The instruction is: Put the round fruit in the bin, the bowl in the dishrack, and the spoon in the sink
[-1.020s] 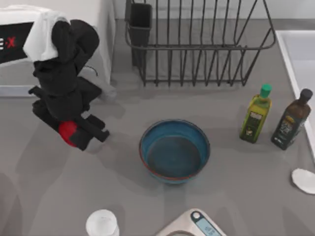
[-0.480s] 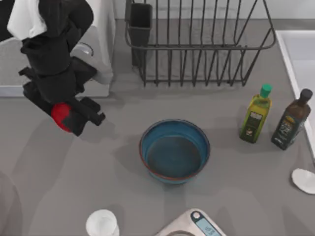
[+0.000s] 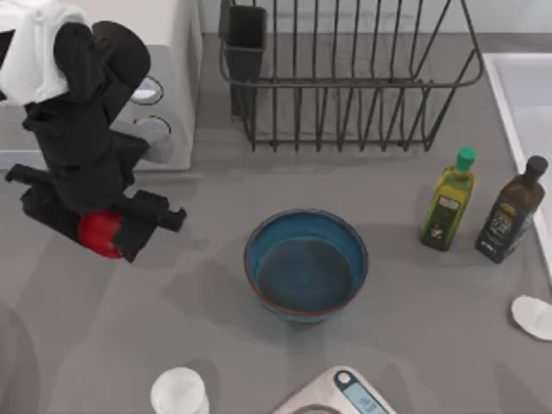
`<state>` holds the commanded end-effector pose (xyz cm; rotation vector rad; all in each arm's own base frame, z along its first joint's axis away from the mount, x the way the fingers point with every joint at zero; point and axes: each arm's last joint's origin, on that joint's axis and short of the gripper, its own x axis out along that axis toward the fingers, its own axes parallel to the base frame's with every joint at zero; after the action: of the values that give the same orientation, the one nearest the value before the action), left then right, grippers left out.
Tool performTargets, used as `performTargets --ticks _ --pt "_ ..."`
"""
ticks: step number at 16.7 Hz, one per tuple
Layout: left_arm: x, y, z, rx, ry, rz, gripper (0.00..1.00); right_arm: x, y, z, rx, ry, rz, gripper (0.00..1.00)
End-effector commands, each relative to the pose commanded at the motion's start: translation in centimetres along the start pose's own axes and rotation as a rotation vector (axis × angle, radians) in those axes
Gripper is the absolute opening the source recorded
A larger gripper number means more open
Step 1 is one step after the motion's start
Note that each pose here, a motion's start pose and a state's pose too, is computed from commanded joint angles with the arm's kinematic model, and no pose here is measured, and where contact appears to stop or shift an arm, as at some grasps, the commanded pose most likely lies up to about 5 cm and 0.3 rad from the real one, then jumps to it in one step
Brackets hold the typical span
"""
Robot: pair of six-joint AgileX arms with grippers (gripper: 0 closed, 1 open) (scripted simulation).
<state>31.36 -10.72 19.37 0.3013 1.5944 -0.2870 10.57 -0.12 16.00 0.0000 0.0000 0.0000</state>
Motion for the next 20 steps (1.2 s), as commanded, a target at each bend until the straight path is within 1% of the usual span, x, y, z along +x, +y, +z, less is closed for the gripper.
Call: performTargets --ticks 1,3,7,10,12,14,15,17,20 --pt "0.3 0.7 -0.7 -0.106 0.007 0.000 0.00 0.0 0.0 0.0 0.000 0.000 0.000 1.00" --pt "0.6 2.5 -2.4 -0.366 0.022 0.006 0.00 0.0 0.0 0.0 0.000 0.000 0.000 1.00" --pt "0.0 6.8 -7.0 -0.973 0.027 0.032 0.00 0.0 0.0 0.0 0.000 0.000 0.000 1.00" --pt "-1.9 9.8 -11.0 -1.386 -0.028 0.041 0.00 0.0 0.0 0.0 0.000 0.000 0.000 1.00" --pt "-3.6 11.1 -13.6 -1.604 -0.098 0.035 0.00 0.0 0.0 0.0 0.000 0.000 0.000 1.00" --pt "-5.2 11.9 -15.7 -1.760 -0.172 0.024 0.00 0.0 0.0 0.0 0.000 0.000 0.000 1.00" --pt "-5.8 12.1 -16.5 -1.810 -0.201 0.019 0.00 0.0 0.0 0.0 0.000 0.000 0.000 1.00" --pt "-6.3 12.2 -17.1 -1.846 -0.223 0.015 0.00 0.0 0.0 0.0 0.000 0.000 0.000 1.00" --pt "-6.3 12.2 -17.1 -1.846 -0.223 0.015 0.00 0.0 0.0 0.0 0.000 0.000 0.000 1.00"
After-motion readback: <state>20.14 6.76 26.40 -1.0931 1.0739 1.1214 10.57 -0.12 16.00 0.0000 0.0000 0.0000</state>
